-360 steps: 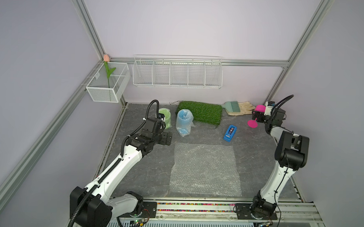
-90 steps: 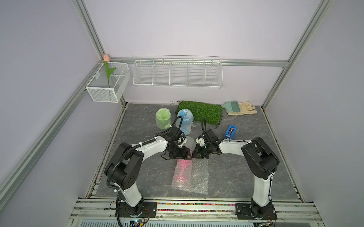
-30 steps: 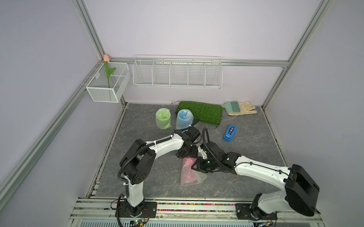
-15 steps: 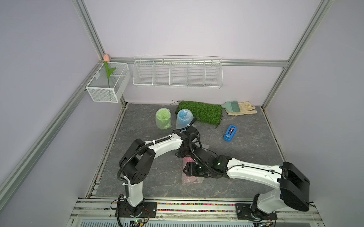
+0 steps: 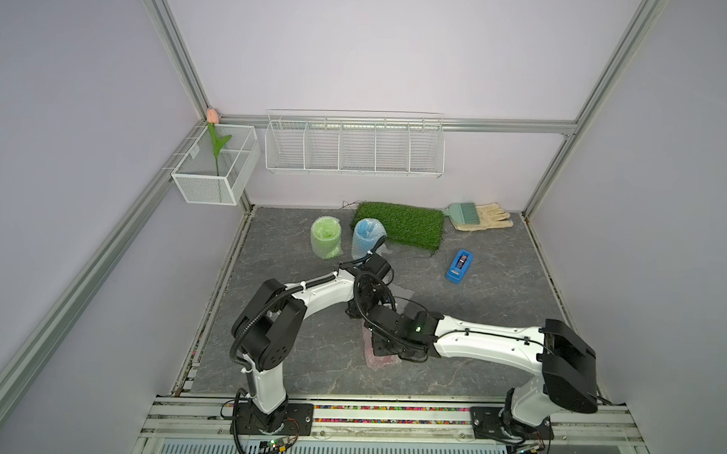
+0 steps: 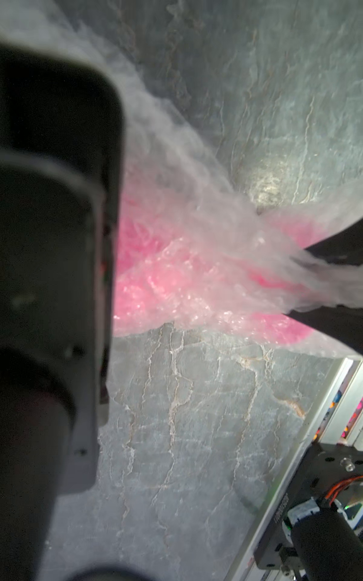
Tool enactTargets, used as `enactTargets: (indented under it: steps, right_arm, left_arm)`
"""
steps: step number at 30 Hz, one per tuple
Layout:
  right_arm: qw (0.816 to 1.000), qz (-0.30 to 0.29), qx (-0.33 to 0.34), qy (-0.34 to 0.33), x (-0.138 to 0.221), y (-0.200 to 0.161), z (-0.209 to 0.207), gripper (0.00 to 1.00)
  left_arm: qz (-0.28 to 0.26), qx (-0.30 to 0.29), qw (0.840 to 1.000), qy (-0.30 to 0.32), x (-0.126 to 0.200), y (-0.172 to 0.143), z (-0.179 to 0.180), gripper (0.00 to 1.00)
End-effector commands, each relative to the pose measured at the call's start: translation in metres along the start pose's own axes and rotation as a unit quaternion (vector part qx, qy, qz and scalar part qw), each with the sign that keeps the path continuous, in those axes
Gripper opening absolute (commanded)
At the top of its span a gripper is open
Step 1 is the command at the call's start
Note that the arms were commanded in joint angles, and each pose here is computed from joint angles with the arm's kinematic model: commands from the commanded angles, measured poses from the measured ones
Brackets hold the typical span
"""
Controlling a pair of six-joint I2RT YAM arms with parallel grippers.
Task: Wrap wine glasses in bubble wrap
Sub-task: Adjust the bubble wrap at the center of the board.
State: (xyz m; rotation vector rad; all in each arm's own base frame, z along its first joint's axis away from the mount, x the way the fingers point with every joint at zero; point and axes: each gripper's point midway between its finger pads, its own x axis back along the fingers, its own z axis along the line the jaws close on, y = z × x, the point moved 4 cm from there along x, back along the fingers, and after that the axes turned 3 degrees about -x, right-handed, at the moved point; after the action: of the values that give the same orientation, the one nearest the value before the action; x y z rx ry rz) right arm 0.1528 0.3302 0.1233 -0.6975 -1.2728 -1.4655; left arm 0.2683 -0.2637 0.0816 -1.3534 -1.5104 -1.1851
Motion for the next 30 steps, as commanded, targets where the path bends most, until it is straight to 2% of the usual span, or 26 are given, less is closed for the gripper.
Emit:
enactTargets:
  steps: [1, 2, 7, 12, 18, 23, 25, 28, 30]
  right_arm:
    - [0.999, 0.01, 0.037, -0.027, 0.01, -0.004, -0.01, 0.16]
    - [0.998, 0.015, 0.052, -0.031, 0.012, -0.005, -0.012, 0.15]
    - [0.986, 0.041, 0.158, -0.027, 0.019, -0.007, -0.02, 0.1]
    - [0.962, 0.059, 0.266, -0.013, 0.029, -0.007, -0.035, 0.09]
    - [0.931, 0.054, 0.358, 0.048, 0.039, -0.003, -0.048, 0.08]
    - [0.911, 0.068, 0.402, 0.056, 0.034, 0.001, -0.064, 0.07]
    - [0.899, 0.077, 0.426, 0.069, 0.032, -0.001, -0.067, 0.08]
    - [0.867, 0.086, 0.481, 0.097, 0.032, -0.01, -0.068, 0.07]
    - [0.845, 0.083, 0.517, 0.103, 0.033, -0.013, -0.07, 0.07]
  left_arm:
    - [-0.03, 0.024, 0.999, 0.003, 0.021, 0.009, 0.009, 0.97]
    - [-0.036, 0.023, 0.999, 0.001, 0.026, 0.011, 0.011, 0.99]
    - [-0.069, 0.023, 0.997, 0.015, 0.052, 0.02, 0.023, 0.99]
    - [-0.078, 0.032, 0.995, 0.055, 0.068, 0.025, 0.052, 0.99]
    - [-0.065, 0.044, 0.993, 0.084, 0.068, 0.023, 0.086, 0.99]
    - [-0.036, 0.044, 0.994, 0.089, 0.051, 0.012, 0.099, 0.99]
    - [-0.022, 0.046, 0.995, 0.088, 0.041, 0.005, 0.103, 0.98]
    - [-0.004, 0.048, 0.994, 0.097, 0.03, -0.003, 0.111, 0.97]
    - [-0.005, 0.046, 0.993, 0.107, 0.034, -0.006, 0.117, 0.96]
